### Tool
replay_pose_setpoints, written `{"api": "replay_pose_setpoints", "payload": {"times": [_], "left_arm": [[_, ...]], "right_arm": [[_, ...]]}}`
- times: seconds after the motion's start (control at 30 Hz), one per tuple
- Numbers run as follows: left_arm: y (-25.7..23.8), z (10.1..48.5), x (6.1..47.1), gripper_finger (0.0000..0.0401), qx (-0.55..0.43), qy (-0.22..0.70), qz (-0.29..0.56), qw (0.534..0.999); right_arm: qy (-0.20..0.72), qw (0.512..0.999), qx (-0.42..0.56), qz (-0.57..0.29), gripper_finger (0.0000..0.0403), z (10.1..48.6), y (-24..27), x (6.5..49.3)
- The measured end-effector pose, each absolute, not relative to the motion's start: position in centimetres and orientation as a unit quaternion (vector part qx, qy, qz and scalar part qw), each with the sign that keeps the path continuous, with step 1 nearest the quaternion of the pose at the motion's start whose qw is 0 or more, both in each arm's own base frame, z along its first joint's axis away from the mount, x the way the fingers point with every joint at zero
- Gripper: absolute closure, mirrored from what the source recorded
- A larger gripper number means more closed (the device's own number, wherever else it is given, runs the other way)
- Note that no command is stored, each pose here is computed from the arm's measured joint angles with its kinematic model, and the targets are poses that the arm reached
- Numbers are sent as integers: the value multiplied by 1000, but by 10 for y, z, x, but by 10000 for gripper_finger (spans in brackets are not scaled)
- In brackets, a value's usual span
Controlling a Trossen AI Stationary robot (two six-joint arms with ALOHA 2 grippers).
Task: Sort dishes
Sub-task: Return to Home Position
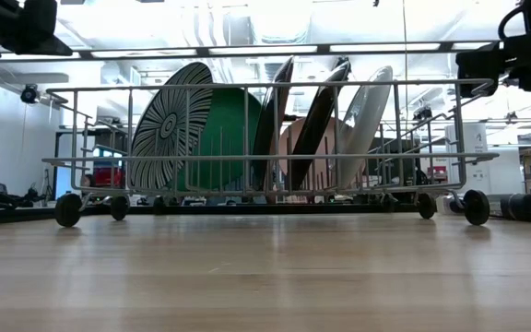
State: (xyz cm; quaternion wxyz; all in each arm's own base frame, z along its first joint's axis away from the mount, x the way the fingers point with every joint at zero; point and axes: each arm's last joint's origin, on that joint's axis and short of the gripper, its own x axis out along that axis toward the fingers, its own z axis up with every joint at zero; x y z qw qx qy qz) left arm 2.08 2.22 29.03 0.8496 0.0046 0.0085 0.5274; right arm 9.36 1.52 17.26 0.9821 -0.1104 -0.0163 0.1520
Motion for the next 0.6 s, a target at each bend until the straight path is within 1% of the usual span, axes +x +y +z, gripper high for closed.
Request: {"api": "replay_pose_setpoints", "payload": {"times": [0.23, 0.6], "left_arm": [[22, 290, 21, 401, 5, 9, 528, 849], [22, 290, 21, 401, 5, 9, 528, 849]], "right_arm": [[-13, 984, -91, 152, 151, 173, 15, 94], [-4, 984, -90, 153, 170, 171, 15, 95]]}}
